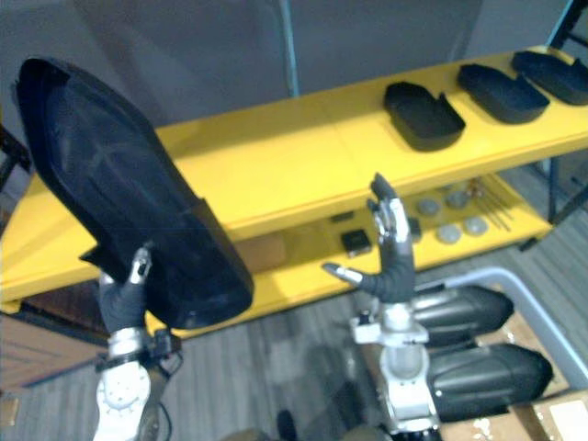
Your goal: Walk over and take plastic housings, then place them on the shelf
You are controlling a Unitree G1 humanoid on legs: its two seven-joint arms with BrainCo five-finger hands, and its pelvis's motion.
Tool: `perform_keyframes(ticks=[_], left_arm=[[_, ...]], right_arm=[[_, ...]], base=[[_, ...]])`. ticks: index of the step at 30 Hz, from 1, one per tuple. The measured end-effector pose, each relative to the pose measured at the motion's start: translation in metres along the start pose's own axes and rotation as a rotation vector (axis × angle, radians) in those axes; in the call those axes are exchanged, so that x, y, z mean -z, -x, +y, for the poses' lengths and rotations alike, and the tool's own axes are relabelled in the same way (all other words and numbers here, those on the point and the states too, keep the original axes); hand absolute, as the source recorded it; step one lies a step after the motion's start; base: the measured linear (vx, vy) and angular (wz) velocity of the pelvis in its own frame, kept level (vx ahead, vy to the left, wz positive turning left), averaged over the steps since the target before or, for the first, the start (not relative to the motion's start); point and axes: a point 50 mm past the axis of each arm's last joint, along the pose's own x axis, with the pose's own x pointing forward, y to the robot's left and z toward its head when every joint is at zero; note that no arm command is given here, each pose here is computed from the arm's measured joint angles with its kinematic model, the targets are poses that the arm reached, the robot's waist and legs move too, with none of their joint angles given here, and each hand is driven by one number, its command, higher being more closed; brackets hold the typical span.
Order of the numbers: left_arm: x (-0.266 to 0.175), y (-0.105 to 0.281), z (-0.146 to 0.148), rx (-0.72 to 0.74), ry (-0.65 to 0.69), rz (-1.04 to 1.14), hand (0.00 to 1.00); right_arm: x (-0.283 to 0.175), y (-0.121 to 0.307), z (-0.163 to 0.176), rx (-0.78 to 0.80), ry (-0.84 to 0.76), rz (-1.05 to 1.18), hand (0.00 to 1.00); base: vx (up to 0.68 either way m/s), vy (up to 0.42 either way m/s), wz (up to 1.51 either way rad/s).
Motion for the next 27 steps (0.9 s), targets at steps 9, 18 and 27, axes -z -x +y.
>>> perform_keyframes(ticks=[9, 18, 27], left_arm=[[-0.009, -0.009, -0.006, 0.033, 0.000, -0.064, 1.00], [-0.008, -0.017, -0.008, 0.068, -0.012, -0.076, 1.00], [-0.009, -0.014, -0.039, 0.227, 0.060, -0.073, 1.00]], right_arm=[[0.015, 0.016, -0.007, 0.020, 0.031, 0.106, 0.00], [0.013, 0.014, 0.001, -0.067, 0.043, 0.088, 0.00], [0.005, 0.012, -0.018, 0.015, 0.146, 0.051, 0.00]], base=[[0.02, 0.032, -0.01], [0.00, -0.026, 0.30], [0.13, -0.036, 0.00]])
